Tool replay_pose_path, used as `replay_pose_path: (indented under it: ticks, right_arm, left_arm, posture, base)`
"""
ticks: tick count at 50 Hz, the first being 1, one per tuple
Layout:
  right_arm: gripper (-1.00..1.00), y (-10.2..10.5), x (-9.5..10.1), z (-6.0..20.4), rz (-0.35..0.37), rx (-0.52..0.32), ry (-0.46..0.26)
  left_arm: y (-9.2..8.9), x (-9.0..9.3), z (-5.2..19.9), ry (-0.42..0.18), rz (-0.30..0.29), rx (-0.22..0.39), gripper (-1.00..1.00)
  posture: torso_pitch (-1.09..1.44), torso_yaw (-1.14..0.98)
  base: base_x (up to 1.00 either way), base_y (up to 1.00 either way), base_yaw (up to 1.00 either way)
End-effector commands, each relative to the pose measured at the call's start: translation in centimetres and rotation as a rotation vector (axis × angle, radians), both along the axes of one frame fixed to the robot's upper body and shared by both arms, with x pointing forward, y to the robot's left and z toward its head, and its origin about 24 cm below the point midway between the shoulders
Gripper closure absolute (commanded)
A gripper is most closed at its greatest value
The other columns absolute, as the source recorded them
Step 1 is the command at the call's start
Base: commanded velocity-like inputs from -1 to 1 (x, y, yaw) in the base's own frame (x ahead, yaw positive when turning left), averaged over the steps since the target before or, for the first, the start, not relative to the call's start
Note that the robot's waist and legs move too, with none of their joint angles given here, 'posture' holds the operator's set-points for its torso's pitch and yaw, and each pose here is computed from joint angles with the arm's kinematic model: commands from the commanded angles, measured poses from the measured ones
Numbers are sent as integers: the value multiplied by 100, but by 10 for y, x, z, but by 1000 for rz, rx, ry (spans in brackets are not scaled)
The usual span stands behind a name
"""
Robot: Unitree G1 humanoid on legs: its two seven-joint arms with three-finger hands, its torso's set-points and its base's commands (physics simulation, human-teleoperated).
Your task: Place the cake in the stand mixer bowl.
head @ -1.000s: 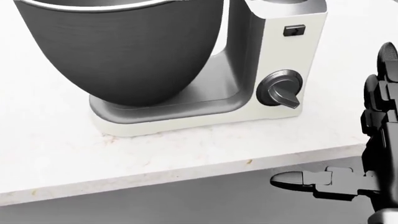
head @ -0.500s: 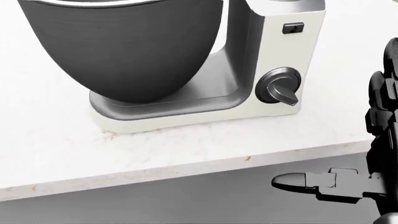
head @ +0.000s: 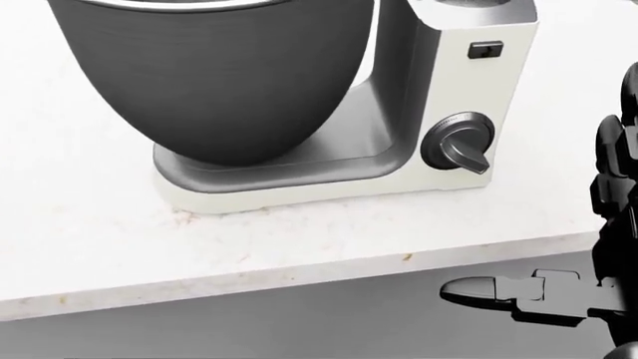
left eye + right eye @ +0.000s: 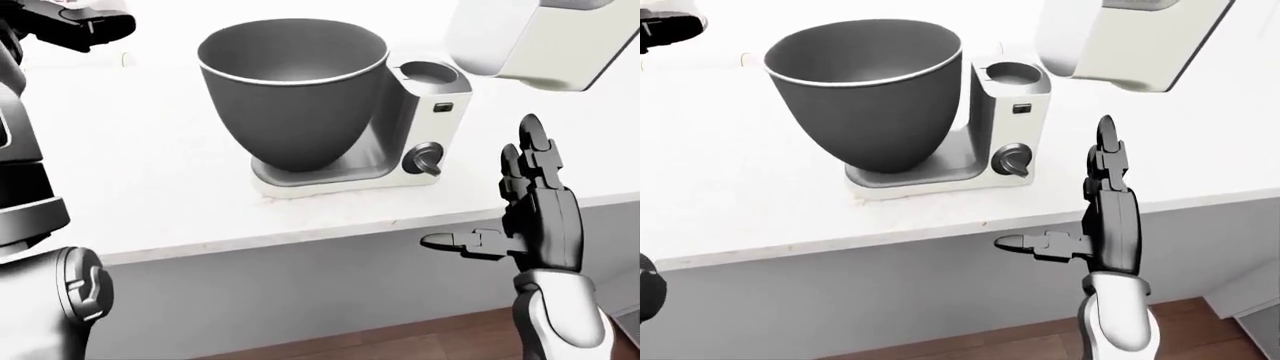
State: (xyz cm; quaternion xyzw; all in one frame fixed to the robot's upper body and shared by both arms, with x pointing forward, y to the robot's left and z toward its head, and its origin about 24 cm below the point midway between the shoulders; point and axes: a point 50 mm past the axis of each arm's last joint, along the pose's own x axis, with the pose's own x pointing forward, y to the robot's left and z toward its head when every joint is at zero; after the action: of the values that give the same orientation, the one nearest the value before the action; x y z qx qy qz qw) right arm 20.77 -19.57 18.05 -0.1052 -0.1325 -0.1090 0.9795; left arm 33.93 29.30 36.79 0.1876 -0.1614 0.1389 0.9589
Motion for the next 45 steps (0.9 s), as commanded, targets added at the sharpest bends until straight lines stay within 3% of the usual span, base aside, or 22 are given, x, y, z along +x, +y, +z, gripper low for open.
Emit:
replay_pose_path:
  ticks: [1, 21, 45]
  right_arm:
    - [-100, 1, -4, 12, 2, -21, -76]
    - [-100, 0, -8, 15, -4, -25, -82]
    - [-100, -1, -8, 14, -6, -24, -84]
  left_arm:
    - [-5, -13, 28, -126, -3, 42, 100]
    - [-43, -6, 54, -168, -87, 101, 100]
    - [-83, -4, 65, -189, -207, 161, 100]
  posture:
    - [0, 0]
    - [0, 0]
    - [0, 0]
  base:
    - [0, 0, 0]
    - [0, 0, 0]
    - [0, 0, 0]
